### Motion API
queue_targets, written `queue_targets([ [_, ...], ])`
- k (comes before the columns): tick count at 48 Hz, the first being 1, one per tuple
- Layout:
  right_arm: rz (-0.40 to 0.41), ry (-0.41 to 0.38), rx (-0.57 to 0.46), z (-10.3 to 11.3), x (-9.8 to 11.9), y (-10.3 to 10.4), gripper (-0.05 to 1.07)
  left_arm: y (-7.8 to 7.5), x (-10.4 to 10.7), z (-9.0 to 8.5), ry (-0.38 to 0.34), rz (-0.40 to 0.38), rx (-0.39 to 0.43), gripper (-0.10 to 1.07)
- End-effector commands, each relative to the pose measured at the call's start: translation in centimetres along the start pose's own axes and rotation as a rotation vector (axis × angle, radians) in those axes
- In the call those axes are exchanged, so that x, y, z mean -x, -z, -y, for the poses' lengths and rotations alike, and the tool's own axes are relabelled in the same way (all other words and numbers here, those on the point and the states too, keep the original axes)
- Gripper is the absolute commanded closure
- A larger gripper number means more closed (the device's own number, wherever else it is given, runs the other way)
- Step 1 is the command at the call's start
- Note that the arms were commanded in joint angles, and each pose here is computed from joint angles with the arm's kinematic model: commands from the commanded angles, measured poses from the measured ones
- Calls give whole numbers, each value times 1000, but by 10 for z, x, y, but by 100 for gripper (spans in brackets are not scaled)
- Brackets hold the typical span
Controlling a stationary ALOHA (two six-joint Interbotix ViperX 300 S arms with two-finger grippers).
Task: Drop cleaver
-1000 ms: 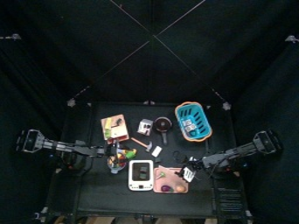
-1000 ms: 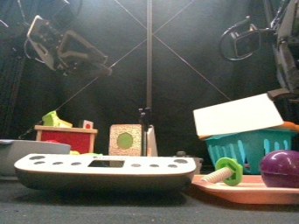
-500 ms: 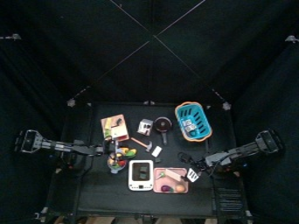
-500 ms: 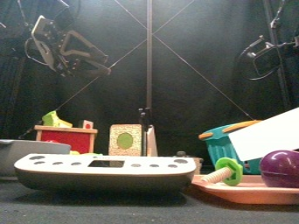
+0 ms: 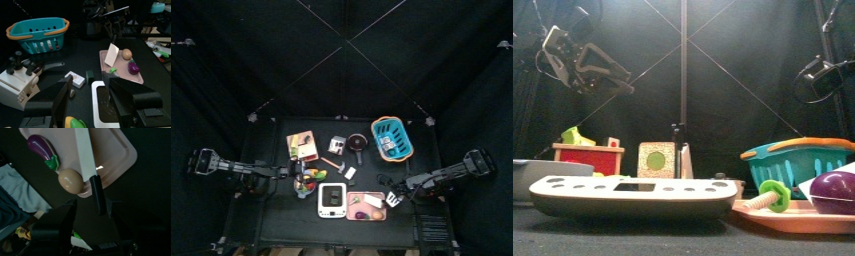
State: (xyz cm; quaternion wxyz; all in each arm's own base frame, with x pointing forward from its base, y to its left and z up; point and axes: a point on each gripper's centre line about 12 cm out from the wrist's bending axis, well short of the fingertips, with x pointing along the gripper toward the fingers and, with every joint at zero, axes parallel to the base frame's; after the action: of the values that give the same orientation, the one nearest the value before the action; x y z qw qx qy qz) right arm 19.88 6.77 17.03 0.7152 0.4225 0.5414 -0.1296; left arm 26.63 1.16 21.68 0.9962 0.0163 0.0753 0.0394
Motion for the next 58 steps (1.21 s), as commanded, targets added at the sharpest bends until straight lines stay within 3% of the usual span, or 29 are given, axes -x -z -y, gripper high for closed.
queue_targets([
  [1, -4, 6, -20, -1, 5, -3, 14, -4, -1, -1, -4, 18, -2, 11],
  [10, -15, 39, -38, 2, 10, -8, 6, -3, 0, -1, -5, 15, -1, 11],
  [19, -25, 58, -34, 3, 11, -8, 6, -1, 0, -1, -4, 11, -2, 11],
  [30, 27, 99, 31, 7, 8, -15, 6, -1, 0, -1, -3, 6, -2, 11],
  [45, 189, 57, 164, -9, 10, -40, 6, 3, 2, 1, 4, -7, -8, 11],
  [58, 453, -72, 398, -47, 13, -81, 6, 9, 4, 0, 3, -23, -10, 11],
])
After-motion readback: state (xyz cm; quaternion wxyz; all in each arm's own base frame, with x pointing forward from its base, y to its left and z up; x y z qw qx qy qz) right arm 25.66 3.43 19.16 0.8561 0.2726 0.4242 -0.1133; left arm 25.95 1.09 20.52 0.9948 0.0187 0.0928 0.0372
